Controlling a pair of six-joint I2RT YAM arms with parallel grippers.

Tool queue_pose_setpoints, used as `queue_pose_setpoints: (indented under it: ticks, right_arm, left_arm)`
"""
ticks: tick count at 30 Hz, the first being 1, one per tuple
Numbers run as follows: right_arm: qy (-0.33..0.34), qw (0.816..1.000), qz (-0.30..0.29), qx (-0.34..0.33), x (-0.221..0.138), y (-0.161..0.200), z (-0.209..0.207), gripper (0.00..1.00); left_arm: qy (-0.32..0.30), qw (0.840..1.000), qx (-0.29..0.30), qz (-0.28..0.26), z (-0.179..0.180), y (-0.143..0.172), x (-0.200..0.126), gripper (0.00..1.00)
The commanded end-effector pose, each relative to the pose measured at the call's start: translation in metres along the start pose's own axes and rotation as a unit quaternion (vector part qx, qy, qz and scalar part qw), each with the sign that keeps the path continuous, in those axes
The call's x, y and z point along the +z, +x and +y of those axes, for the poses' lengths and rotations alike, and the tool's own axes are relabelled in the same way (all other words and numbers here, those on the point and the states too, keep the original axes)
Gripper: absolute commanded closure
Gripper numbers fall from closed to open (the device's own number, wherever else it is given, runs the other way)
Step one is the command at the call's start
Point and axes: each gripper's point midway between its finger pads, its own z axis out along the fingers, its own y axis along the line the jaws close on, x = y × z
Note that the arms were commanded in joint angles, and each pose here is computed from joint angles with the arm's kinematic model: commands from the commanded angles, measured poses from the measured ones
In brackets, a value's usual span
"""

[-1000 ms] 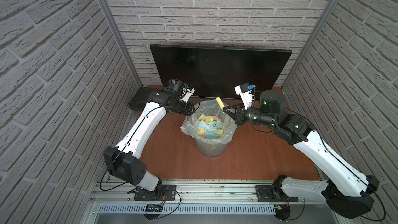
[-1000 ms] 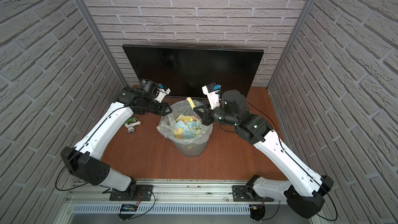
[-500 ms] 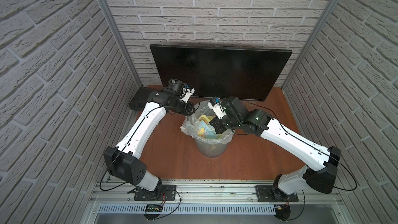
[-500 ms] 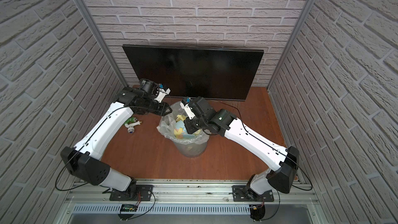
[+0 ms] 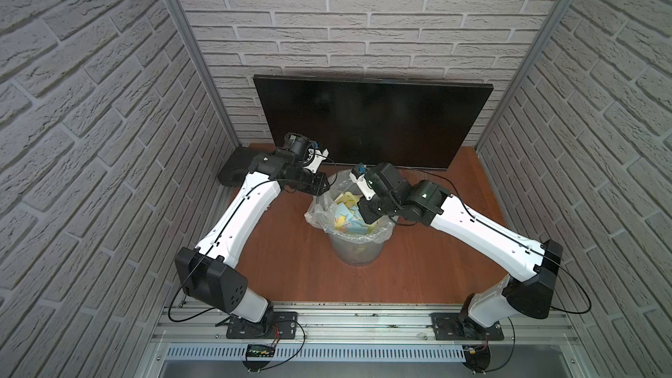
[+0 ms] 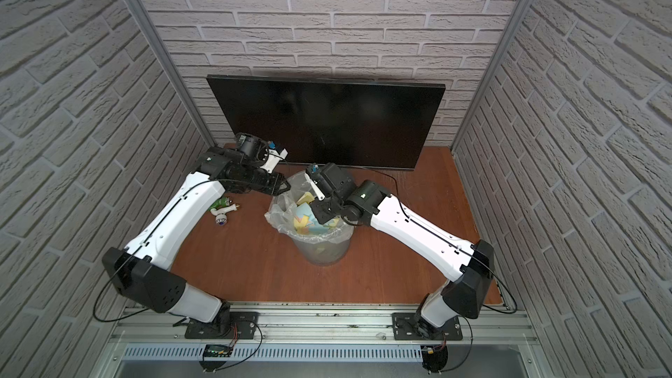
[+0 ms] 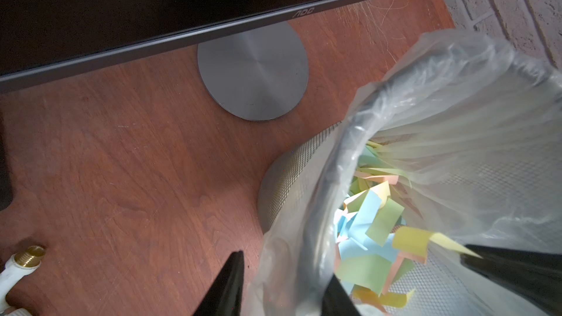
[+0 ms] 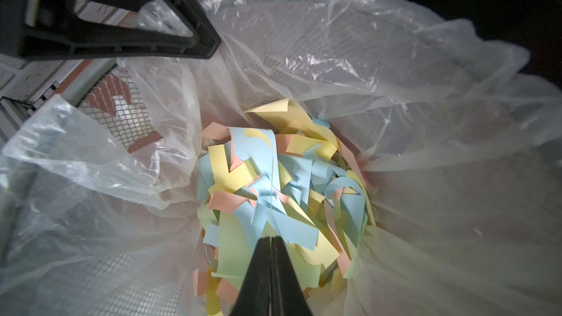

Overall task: Remove the sticky note from the monitor
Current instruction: Place the sticky note in the trash bin.

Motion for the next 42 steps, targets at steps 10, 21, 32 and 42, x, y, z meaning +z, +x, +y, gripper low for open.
queue_pose_setpoints:
  ticks: [10, 21, 32, 42]
  right_arm:
    - [0.002, 1.0, -0.018, -0.004, -0.009, -0.012, 0.001, 0.76]
    - [-0.049, 0.998, -0.046, 0.011, -0.023, -0.024, 0.017, 0.53]
    - [-0.093, 0.993, -0.062, 0.032, -0.028, -0.031, 0.027, 0.42]
    - [-0.101, 0.99, -0.091, 0.04, -0.043, -0.041, 0.025, 0.41]
  left_arm:
    - [-0.007, 1.0, 0.004, -0.024, 0.001, -0.008, -0.015, 0.62]
    - [-0.007, 1.0, 0.004, -0.024, 0.002, -0.008, -0.015, 0.62]
    - [-0.007, 1.0, 0.004, -0.025, 0.001, -0.007, -0.016, 0.62]
    - [-0.002, 0.999, 0.007, -0.036, -0.001, -0.011, -0.022, 0.43]
